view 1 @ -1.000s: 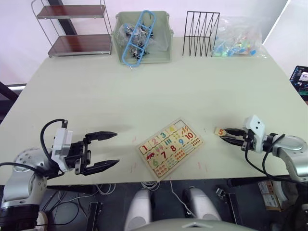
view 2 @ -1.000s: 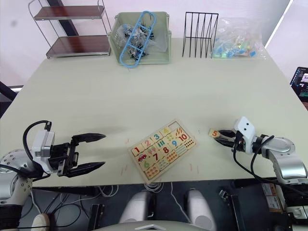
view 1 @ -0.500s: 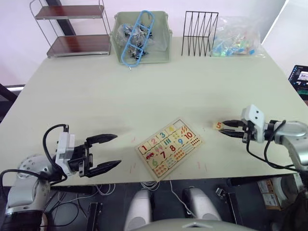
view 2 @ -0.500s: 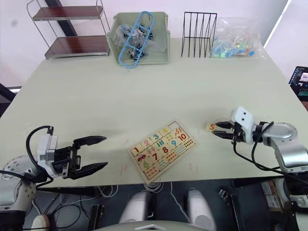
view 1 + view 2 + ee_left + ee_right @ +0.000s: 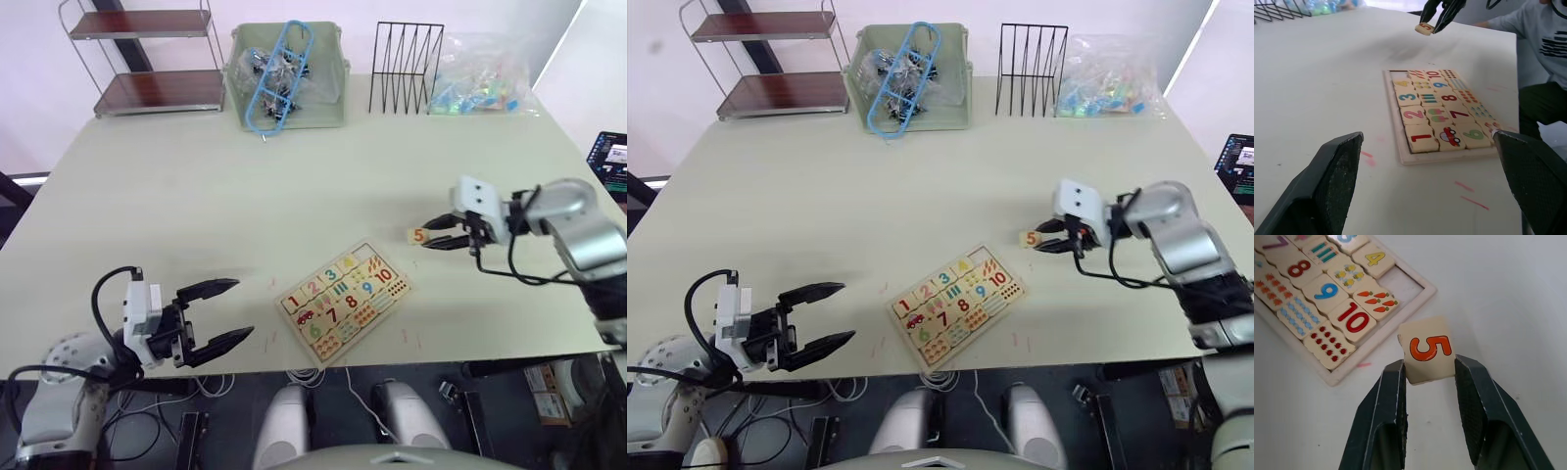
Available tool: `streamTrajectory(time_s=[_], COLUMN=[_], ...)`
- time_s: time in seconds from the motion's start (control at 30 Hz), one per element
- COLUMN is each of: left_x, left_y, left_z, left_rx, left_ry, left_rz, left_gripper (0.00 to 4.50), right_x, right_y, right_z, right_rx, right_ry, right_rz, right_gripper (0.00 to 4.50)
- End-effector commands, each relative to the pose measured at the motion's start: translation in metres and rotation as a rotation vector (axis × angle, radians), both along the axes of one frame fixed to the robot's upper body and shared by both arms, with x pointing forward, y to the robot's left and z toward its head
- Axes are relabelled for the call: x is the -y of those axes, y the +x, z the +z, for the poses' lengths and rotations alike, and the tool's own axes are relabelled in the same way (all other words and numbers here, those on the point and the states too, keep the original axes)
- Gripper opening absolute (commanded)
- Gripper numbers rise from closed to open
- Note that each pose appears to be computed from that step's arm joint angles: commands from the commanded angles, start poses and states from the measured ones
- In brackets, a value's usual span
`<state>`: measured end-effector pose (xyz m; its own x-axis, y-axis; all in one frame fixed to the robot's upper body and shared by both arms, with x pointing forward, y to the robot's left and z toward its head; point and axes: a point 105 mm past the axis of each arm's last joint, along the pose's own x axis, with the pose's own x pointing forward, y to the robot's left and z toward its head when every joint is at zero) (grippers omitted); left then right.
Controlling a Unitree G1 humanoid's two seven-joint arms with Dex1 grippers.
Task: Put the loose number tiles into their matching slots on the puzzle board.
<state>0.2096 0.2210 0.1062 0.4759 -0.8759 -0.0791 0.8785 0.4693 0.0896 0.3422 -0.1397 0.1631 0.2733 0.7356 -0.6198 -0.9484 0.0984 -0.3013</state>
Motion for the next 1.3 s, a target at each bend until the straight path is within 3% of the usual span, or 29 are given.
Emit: streamTrajectory(time_s=[0.03,0.77,1.3], left_x=[0.003,0.013,0.016], left_y=[-0.003,-0.015,-0.020], left_z=[0.002,0.006,0.006], left_rx=[0.022,0.019,0.024], left_ry=[0.010,0.008,0.020], left_rz=[0.028,0.111,0.125], left_gripper=[4.50,4.50,4.50], right_x=[-0.021,-0.082,-0.089], right_y=[0.003,0.016,0.024], right_z=[0.014,0.004,-0.007], right_rx=[0.028,0.038,0.084], right_ry=[-0.049,-0.324,-0.448], right_rz=[0.098,0.334,0.416], right_gripper=[0.86,0.86,0.86])
